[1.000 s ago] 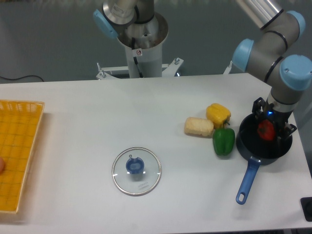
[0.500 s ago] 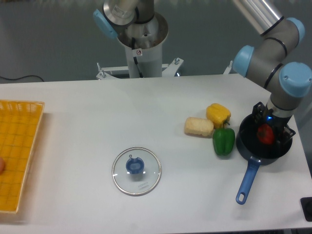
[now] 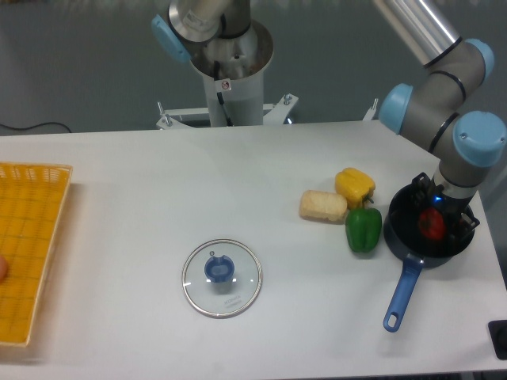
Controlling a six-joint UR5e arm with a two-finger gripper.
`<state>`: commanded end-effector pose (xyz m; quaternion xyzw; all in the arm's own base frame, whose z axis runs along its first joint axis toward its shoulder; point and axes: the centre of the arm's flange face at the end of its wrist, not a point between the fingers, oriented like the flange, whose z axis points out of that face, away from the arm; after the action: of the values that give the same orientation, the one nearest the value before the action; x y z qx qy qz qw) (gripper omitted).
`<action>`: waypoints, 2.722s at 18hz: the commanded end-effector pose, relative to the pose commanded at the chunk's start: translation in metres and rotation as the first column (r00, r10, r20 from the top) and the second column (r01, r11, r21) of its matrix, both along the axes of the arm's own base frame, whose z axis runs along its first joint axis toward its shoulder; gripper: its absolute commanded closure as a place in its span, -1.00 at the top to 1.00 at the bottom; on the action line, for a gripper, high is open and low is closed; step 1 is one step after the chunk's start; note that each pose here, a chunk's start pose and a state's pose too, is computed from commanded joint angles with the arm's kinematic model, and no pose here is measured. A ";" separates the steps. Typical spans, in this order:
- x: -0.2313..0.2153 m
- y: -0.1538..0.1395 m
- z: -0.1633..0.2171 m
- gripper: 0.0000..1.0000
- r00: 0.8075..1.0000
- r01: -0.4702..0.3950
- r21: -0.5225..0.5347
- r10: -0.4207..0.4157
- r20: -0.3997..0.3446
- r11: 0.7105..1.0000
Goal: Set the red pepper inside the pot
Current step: 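Lower the red pepper into the saucepan and open the gripper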
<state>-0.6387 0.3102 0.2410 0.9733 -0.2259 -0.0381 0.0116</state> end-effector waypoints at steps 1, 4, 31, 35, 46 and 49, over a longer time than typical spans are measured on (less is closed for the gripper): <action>0.000 0.000 -0.001 -0.25 1.000 0.000 0.000 0.000 0.000 1.000; 0.000 0.000 -0.002 -0.24 1.000 -0.002 -0.002 0.002 0.001 1.000; 0.001 -0.003 -0.028 0.33 1.000 -0.005 -0.001 0.005 0.000 1.000; 0.001 -0.003 -0.027 0.59 1.000 -0.005 -0.001 0.005 0.000 1.000; 0.001 -0.004 -0.025 0.82 1.000 -0.006 -0.001 0.006 -0.003 1.000; 0.003 -0.004 -0.022 0.82 1.000 -0.006 0.000 0.006 -0.005 1.000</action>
<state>-0.6357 0.3059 0.2188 0.9739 -0.2229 -0.0404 0.0123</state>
